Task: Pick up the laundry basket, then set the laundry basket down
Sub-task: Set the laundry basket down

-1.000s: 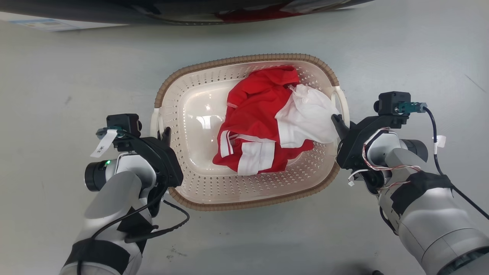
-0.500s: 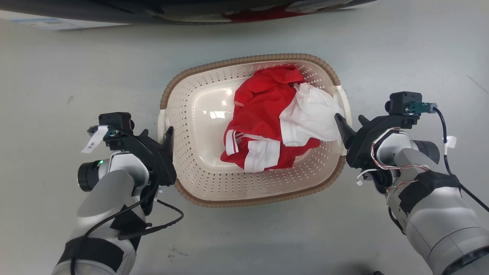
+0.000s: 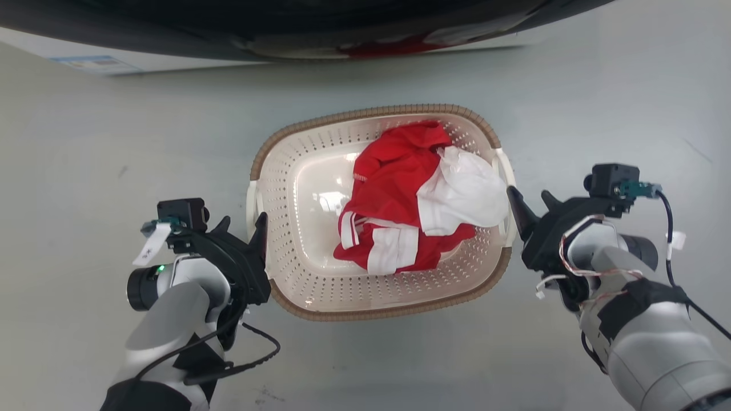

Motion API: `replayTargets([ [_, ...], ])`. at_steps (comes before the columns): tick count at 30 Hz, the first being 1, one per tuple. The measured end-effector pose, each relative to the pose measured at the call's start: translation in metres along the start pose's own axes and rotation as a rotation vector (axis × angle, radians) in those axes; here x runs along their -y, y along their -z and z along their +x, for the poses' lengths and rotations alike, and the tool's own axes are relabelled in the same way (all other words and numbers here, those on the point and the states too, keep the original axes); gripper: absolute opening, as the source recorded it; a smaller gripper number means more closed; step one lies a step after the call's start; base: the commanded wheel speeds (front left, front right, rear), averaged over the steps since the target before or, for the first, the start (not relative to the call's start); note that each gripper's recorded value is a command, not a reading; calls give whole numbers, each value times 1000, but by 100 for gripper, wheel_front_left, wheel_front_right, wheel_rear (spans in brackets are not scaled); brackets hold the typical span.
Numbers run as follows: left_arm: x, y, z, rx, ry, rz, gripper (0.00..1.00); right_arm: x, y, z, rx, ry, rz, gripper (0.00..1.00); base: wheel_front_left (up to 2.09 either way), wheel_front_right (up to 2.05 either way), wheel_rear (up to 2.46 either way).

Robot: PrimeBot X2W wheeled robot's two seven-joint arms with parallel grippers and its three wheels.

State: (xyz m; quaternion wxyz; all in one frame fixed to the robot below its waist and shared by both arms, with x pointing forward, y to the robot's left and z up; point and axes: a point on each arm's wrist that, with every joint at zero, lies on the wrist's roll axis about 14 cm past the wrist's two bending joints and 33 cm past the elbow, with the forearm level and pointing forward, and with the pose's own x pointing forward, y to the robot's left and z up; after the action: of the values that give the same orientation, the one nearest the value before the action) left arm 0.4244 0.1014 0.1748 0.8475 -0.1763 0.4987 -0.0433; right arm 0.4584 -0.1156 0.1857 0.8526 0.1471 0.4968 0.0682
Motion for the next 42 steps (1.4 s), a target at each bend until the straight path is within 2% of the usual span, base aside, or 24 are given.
replayTargets([
  [19,28,-29,-67,214,57,94,100,-14,-21,-73,216,-18,-61,100,0,0,0],
  [32,31,-46,-113,352,18,93,100,-24,-37,-122,378,-26,-62,100,0,0,0],
  [42,35,-60,-137,445,10,126,100,-17,-45,-148,454,9,-54,100,0,0,0],
])
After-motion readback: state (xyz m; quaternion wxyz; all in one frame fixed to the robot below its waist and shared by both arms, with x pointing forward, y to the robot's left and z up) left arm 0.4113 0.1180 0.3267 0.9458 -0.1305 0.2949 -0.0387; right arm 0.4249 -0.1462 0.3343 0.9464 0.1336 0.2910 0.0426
